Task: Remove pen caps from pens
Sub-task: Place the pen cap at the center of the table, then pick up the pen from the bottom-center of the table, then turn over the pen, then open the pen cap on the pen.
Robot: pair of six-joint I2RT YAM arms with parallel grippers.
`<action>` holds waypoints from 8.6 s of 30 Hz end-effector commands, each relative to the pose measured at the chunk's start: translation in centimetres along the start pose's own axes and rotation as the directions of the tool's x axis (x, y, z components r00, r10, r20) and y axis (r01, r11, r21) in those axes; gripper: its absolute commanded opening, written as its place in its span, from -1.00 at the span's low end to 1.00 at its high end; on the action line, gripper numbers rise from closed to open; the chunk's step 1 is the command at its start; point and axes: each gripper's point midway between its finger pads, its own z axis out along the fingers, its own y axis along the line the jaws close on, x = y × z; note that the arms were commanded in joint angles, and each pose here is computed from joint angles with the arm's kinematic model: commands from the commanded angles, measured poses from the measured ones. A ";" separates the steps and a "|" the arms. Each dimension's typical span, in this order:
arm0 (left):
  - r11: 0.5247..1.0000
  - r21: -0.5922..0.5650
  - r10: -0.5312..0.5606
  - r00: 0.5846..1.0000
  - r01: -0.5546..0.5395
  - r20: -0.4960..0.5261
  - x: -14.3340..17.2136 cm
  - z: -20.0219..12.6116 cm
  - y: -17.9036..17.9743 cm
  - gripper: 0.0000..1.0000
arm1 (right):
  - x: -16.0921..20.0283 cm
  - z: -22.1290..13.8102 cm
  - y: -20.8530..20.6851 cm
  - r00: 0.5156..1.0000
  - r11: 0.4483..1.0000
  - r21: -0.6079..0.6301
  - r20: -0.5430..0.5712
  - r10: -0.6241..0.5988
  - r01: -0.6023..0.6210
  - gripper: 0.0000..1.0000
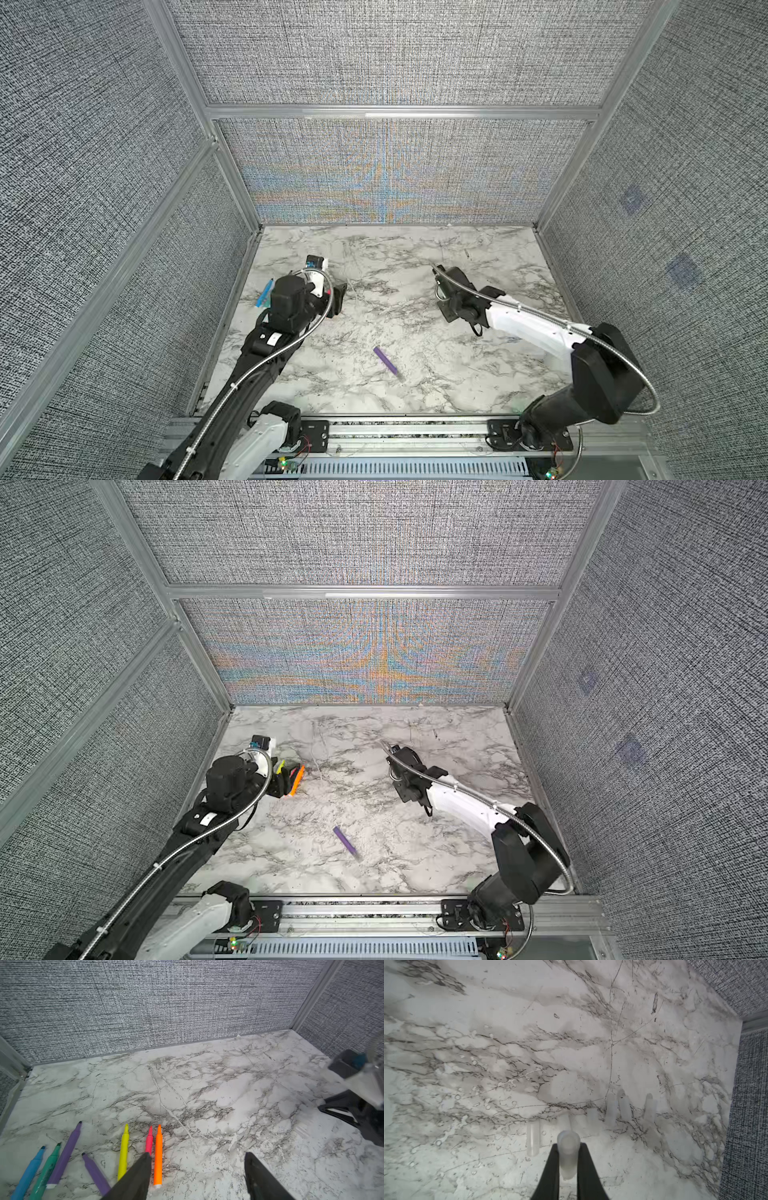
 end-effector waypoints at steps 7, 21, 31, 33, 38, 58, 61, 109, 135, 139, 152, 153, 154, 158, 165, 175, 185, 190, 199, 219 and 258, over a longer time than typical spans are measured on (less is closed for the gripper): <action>0.998 0.051 0.016 0.995 -0.021 0.099 -1.7 -0.8 -1.4 0.44 | -1.1 4.8 -2.0 0.985 0.996 -0.082 -0.169 0.029 -0.044 -1.00; 0.999 0.042 0.022 0.993 -0.027 0.118 -1.7 -1.3 -1.3 0.46 | -0.3 9.3 -2.1 0.964 0.998 -0.057 -0.264 0.006 -0.022 -0.87; 0.999 0.040 0.022 0.993 -0.026 0.113 -1.5 -1.3 -1.3 0.47 | 0.0 9.5 -1.7 0.964 0.997 -0.079 -0.267 0.000 -0.022 -0.59; 0.999 0.039 0.025 0.993 -0.029 0.112 -1.5 -1.3 -1.3 0.48 | 0.0 9.5 -1.5 0.963 0.996 -0.086 -0.271 -0.005 -0.019 -0.45; 0.999 0.040 0.026 0.993 -0.031 0.111 -1.5 -1.2 -1.3 0.48 | -0.4 8.9 -1.6 0.968 0.995 -0.095 -0.250 0.001 -0.025 -0.26; 0.999 0.020 0.026 0.986 -0.030 0.167 -2.3 -2.5 -1.0 0.52 | 1.7 -8.1 16.0 0.972 0.854 -0.518 0.222 0.084 0.045 -0.14; 0.999 0.025 0.025 0.984 -0.030 0.176 -2.5 -2.6 -1.1 0.53 | 2.9 -9.8 18.2 0.949 0.840 -0.539 0.292 0.118 0.061 -0.13; 0.991 -0.038 0.131 0.965 -0.126 0.225 -1.7 -2.8 -0.6 0.57 | -0.7 -16.7 11.1 0.920 0.942 -0.293 0.389 -0.037 0.161 -1.00; 0.157 -0.691 0.979 0.022 -0.705 0.201 -1.7 -4.1 -14.9 0.48 | -4.5 -21.2 9.3 0.950 0.840 -0.465 0.263 -0.169 0.278 -1.00; 0.187 -0.696 0.973 0.031 -0.694 0.230 -2.3 -4.4 -15.2 0.47 | -4.0 -20.9 9.5 0.948 0.834 -0.469 0.259 -0.184 0.290 -1.00; 0.135 -0.695 0.979 -0.014 -0.706 0.205 -2.5 -3.0 -16.7 0.46 | -3.3 -23.2 11.3 0.925 0.768 -0.530 0.312 -0.218 0.360 -1.00; 0.137 -0.695 0.979 -0.009 -0.706 0.202 -2.5 -2.9 -16.7 0.43 | -3.3 -23.3 11.3 0.925 0.766 -0.532 0.312 -0.219 0.361 -1.00; 0.138 -0.694 0.980 -0.004 -0.706 0.199 -2.6 -2.8 -16.7 0.36 | -3.2 -23.5 11.3 0.923 0.764 -0.533 0.316 -0.218 0.363 -1.00; 0.146 -0.693 0.980 0.006 -0.706 0.200 -2.7 -2.7 -16.7 -0.23 | -2.9 -23.8 11.6 0.920 0.758 -0.536 0.316 -0.230 0.373 -1.00; 0.173 -0.691 0.977 0.033 -0.702 0.211 -2.8 -2.8 -16.3 -0.76 | -2.6 -24.2 11.6 0.917 0.760 -0.525 0.316 -0.243 0.383 -1.00; 0.474 -0.513 0.864 0.266 -0.715 0.428 -1.5 -2.9 -16.0 -1.00 | -5.7 -29.1 7.1 0.868 0.837 -0.437 0.489 -0.088 0.331 -0.27; 0.610 0.452 0.297 0.717 -0.651 0.631 0.5 -8.0 -17.9 -1.00 | -5.1 -33.9 6.3 0.657 0.781 -0.420 0.754 0.017 0.463 -0.06; 0.539 0.594 0.227 0.782 -0.597 0.580 -0.1 -10.5 -18.3 -0.94 | -2.8 -36.0 10.0 0.462 0.639 -0.410 0.882 0.096 0.650 -0.09; 0.518 0.651 0.174 0.814 -0.554 0.555 0.0 -11.0 -18.4 -0.97 | -3.8 -38.5 14.6 0.297 0.601 -0.331 0.942 0.159 0.728 -0.13; 0.543 0.637 0.153 0.810 -0.548 0.567 0.0 -11.0 -18.0 -0.98 | -8.3 -37.7 19.3 0.329 0.608 -0.320 0.939 0.102 0.727 -0.42; 0.687 0.603 0.223 0.908 -0.404 0.355 1.7 -4.0 -15.5 -1.00 | -13.2 -50.6 11.6 0.048 0.703 -0.303 0.933 0.358 0.643 -1.00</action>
